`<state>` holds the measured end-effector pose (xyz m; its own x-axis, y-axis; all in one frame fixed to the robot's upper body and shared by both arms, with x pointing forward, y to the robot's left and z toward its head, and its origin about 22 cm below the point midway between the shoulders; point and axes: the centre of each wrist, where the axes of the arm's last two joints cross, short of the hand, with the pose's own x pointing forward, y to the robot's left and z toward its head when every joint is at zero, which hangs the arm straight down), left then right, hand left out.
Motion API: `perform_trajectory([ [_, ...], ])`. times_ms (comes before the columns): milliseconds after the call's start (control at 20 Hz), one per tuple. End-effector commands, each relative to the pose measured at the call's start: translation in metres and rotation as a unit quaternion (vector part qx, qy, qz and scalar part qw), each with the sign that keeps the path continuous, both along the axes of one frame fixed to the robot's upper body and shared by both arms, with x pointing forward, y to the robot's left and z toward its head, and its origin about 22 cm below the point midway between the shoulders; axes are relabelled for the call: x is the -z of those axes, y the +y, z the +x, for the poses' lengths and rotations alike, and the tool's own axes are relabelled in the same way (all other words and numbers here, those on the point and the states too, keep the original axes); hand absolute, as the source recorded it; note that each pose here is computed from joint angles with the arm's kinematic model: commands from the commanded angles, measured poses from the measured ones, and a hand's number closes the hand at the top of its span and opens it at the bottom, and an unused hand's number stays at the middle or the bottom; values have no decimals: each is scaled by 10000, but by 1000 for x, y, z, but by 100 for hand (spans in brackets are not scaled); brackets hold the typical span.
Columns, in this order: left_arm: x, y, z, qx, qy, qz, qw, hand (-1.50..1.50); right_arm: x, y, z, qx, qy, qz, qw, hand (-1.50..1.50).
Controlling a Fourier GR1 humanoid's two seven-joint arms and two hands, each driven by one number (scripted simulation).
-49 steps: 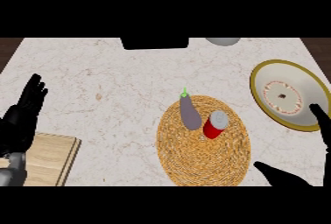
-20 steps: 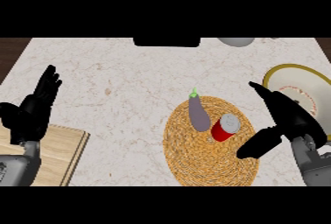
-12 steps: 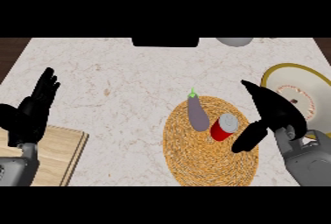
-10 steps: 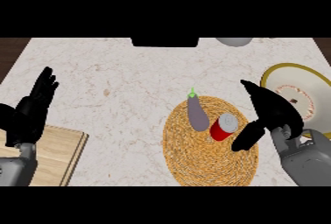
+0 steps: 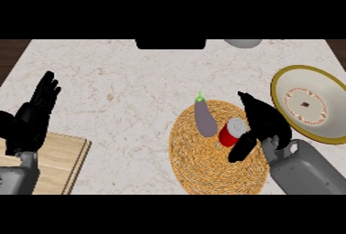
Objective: Pick the can from the placemat and place it in the bowl
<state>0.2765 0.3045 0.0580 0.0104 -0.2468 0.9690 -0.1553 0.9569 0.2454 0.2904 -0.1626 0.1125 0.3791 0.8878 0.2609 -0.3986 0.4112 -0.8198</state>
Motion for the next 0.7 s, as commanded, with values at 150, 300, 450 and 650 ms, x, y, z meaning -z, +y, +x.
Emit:
perform_trajectory([
  [150,-4,0,-3,-51,37,-35,10000,0,11,15,-5,551,489,-318,9968,-150],
  [300,4,2,-18,-14,-44,37,10000,0,19,18,1,588,504,-420,9961,-150],
  [450,-3,18,-6,-49,-108,48,9999,0,35,7,-8,648,420,-501,9958,-150],
  [650,-8,15,0,-73,-54,55,9999,0,48,5,-6,680,614,-465,9947,-150],
])
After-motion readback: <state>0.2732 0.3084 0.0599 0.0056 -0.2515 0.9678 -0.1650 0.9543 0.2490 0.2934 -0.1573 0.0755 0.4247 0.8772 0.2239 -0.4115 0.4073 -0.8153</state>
